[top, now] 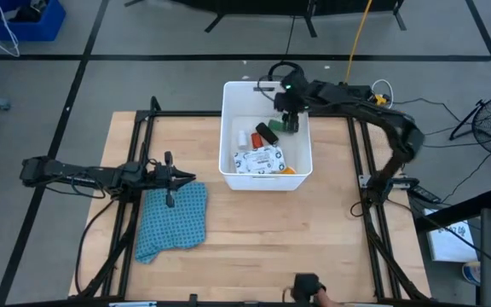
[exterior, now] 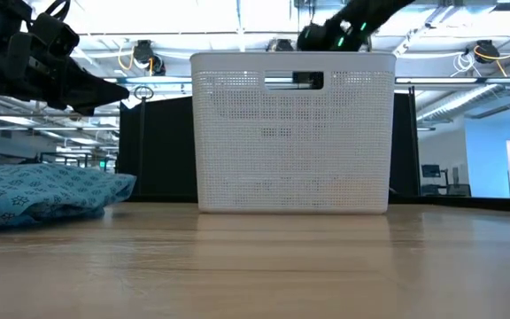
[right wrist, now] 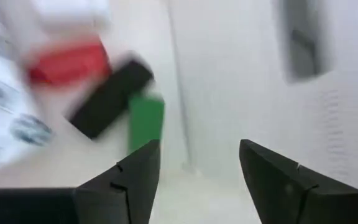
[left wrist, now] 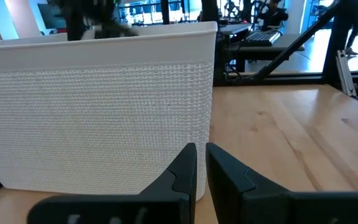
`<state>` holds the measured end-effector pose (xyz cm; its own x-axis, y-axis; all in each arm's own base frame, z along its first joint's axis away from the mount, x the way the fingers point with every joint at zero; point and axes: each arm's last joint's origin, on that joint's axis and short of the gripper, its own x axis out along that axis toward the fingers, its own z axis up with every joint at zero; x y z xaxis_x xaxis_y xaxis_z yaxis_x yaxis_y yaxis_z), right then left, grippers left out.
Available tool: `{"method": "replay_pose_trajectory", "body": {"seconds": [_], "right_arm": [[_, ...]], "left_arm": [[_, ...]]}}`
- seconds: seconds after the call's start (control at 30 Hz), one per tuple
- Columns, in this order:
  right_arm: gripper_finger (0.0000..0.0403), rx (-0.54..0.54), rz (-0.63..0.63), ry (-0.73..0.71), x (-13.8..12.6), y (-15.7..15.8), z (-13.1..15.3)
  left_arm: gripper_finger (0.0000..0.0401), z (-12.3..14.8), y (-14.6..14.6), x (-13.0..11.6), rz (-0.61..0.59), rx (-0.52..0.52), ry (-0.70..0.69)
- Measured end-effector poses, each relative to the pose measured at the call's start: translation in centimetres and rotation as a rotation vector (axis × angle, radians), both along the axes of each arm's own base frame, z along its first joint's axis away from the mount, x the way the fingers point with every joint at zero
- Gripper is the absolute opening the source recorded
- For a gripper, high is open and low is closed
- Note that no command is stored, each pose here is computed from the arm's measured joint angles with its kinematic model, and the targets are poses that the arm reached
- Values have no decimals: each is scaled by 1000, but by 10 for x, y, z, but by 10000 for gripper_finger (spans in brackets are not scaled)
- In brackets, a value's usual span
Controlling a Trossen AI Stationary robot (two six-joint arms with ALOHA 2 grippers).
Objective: Pick & place medical supplies in basket/bin
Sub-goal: Return to Home Position
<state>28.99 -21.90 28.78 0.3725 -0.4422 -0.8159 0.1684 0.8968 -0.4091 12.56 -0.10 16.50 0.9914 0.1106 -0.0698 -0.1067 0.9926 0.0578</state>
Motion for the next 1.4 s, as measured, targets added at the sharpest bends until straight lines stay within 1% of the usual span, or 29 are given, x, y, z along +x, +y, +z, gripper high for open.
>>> {"method": "replay_pose_trajectory", "body": {"seconds": [0.07,0.17,0.23,0.33,0.4,0.43,0.47,0.57,0.63,0.77,0.87,0.93,1.0,1.07,1.1,1.17,1.23,1.3,1.4], "right_arm": [[201,6,48,-118,-8,12,26],[171,77,135,-333,-20,32,61],[139,129,185,-452,-30,45,82],[80,220,263,-592,-46,69,108],[36,263,293,-653,-55,85,122],[19,272,302,-671,-59,94,128],[10,283,319,-682,-63,103,132],[9,306,387,-706,-71,131,143],[3,300,422,-722,-75,149,147],[1,289,477,-768,-80,186,133],[1,297,512,-811,-87,208,110],[0,288,532,-843,-95,218,92],[0,281,545,-860,-106,222,72],[0,285,547,-906,-118,222,57],[0,296,552,-931,-123,222,50],[0,338,605,-958,-133,224,35],[0,365,628,-979,-140,225,19],[0,381,617,-1025,-145,225,3],[0,384,621,-1068,-151,225,-19]], "left_arm": [[37,0,0,0,1,-5,-1],[37,0,0,0,1,-6,-6],[37,1,0,0,1,-7,-10],[37,1,0,0,1,-7,-13],[37,1,0,0,2,-7,-13],[37,1,0,0,2,-7,-14],[37,1,0,0,2,-7,-14],[37,1,0,0,2,-7,-14],[37,1,0,0,2,-8,-14],[37,1,0,0,3,-30,-18],[37,2,0,0,5,-59,-24],[37,2,0,0,6,-79,-26],[37,2,0,0,6,-85,-28],[37,2,0,0,6,-86,-34],[37,2,0,0,6,-86,-35],[37,2,0,0,7,-86,-34],[37,3,0,0,7,-95,-39],[37,4,0,0,10,-107,-57],[37,7,0,0,5,-75,-86]]}}
